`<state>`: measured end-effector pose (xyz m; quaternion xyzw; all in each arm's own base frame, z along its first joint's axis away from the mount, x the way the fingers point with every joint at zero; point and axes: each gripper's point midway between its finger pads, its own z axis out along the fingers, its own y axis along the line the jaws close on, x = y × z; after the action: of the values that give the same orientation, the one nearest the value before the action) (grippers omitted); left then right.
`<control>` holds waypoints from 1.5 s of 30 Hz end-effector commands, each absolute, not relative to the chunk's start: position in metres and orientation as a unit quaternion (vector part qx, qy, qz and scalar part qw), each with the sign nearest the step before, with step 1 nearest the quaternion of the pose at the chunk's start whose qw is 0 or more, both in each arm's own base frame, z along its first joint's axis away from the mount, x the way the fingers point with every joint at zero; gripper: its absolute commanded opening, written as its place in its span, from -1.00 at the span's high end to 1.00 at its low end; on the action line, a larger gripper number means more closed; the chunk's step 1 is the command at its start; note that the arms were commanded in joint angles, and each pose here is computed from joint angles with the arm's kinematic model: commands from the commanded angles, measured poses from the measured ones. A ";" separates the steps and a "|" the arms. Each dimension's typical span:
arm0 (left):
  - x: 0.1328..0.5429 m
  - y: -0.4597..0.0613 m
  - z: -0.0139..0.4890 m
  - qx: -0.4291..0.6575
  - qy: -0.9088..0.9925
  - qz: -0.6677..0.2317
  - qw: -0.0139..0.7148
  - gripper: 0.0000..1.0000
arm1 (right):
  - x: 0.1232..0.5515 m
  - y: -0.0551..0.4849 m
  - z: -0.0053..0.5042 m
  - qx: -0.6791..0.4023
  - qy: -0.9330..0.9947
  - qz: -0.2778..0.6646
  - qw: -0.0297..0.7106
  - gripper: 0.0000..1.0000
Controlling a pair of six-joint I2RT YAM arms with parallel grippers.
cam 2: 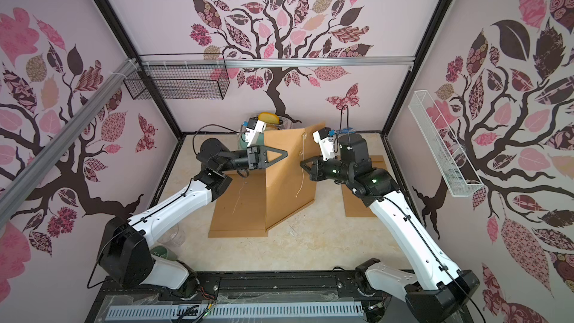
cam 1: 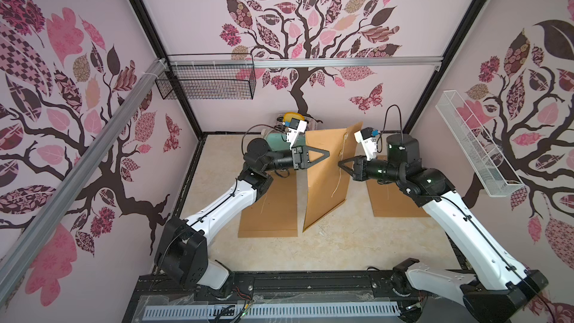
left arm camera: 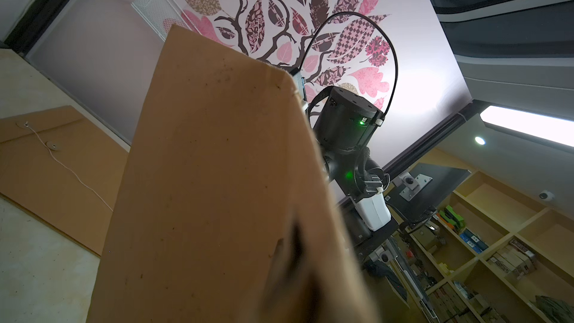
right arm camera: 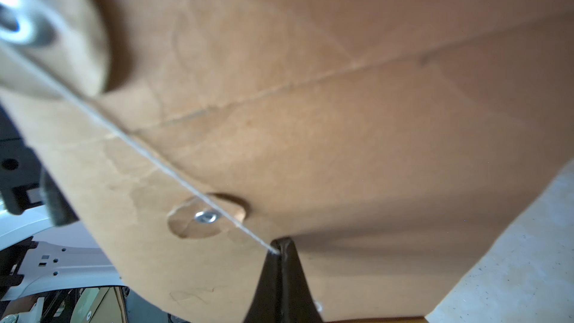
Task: Close the mouth of the file bag
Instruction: Close the file bag.
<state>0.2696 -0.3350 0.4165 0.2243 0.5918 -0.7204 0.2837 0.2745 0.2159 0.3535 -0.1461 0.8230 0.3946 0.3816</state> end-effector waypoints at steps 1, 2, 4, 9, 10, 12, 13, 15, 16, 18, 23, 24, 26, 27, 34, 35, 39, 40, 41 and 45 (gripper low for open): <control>0.263 -0.331 0.437 0.246 0.565 -0.718 0.323 1.00 | 0.262 0.217 0.353 -0.159 0.820 0.409 0.368 0.96; 0.264 -0.331 0.437 0.245 0.565 -0.718 0.324 1.00 | 0.260 0.216 0.351 -0.162 0.820 0.405 0.372 0.92; 0.264 -0.331 0.440 0.243 0.564 -0.718 0.327 1.00 | 0.259 0.214 0.348 -0.165 0.817 0.402 0.380 0.97; 0.263 -0.330 0.443 0.244 0.559 -0.722 0.326 1.00 | 0.256 0.220 0.355 -0.166 0.788 0.437 0.401 0.94; 0.263 -0.330 0.442 0.243 0.560 -0.722 0.325 1.00 | 0.257 0.220 0.355 -0.165 0.786 0.440 0.403 0.90; 0.262 -0.329 0.442 0.243 0.560 -0.723 0.325 1.00 | 0.257 0.220 0.355 -0.164 0.786 0.439 0.403 0.85; 0.262 -0.329 0.443 0.244 0.559 -0.722 0.326 1.00 | 0.258 0.220 0.354 -0.163 0.787 0.439 0.402 0.85; 0.261 -0.329 0.443 0.244 0.559 -0.722 0.326 1.00 | 0.258 0.222 0.353 -0.164 0.787 0.443 0.398 0.79; 0.260 -0.328 0.443 0.244 0.559 -0.723 0.326 1.00 | 0.259 0.222 0.353 -0.162 0.786 0.445 0.397 0.79; 0.260 -0.328 0.444 0.244 0.557 -0.723 0.327 1.00 | 0.259 0.224 0.353 -0.161 0.784 0.450 0.396 0.78; 0.259 -0.327 0.444 0.244 0.557 -0.723 0.327 1.00 | 0.258 0.224 0.357 -0.167 0.780 0.451 0.400 0.86; 0.259 -0.327 0.444 0.244 0.557 -0.723 0.327 1.00 | 0.259 0.223 0.355 -0.165 0.782 0.448 0.401 0.94; 0.259 -0.327 0.445 0.243 0.557 -0.724 0.328 1.00 | 0.259 0.222 0.352 -0.165 0.785 0.441 0.402 1.00; 0.260 -0.328 0.445 0.241 0.558 -0.724 0.328 1.00 | 0.259 0.221 0.350 -0.164 0.787 0.439 0.402 1.00; 0.271 -0.332 0.432 0.219 0.581 -0.717 0.317 1.00 | 0.257 0.205 0.356 -0.151 0.816 0.349 0.435 1.00; 0.271 -0.333 0.432 0.220 0.581 -0.717 0.316 1.00 | 0.255 0.205 0.355 -0.158 0.821 0.335 0.433 1.00; 0.271 -0.335 0.433 0.218 0.578 -0.720 0.314 1.00 | 0.253 0.210 0.353 -0.186 0.836 0.302 0.419 1.00; 0.271 -0.335 0.433 0.218 0.579 -0.721 0.313 1.00 | 0.253 0.212 0.352 -0.193 0.840 0.292 0.414 1.00; 0.272 -0.336 0.431 0.217 0.581 -0.720 0.311 1.00 | 0.252 0.212 0.351 -0.196 0.842 0.288 0.413 1.00; 0.274 -0.337 0.428 0.214 0.588 -0.717 0.307 1.00 | 0.248 0.214 0.362 -0.208 0.835 0.294 0.416 1.00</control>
<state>0.2756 -0.3366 0.4151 0.2042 0.6002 -0.7161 0.2919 0.2519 0.2207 0.3553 -0.1959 0.8319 0.3160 0.4120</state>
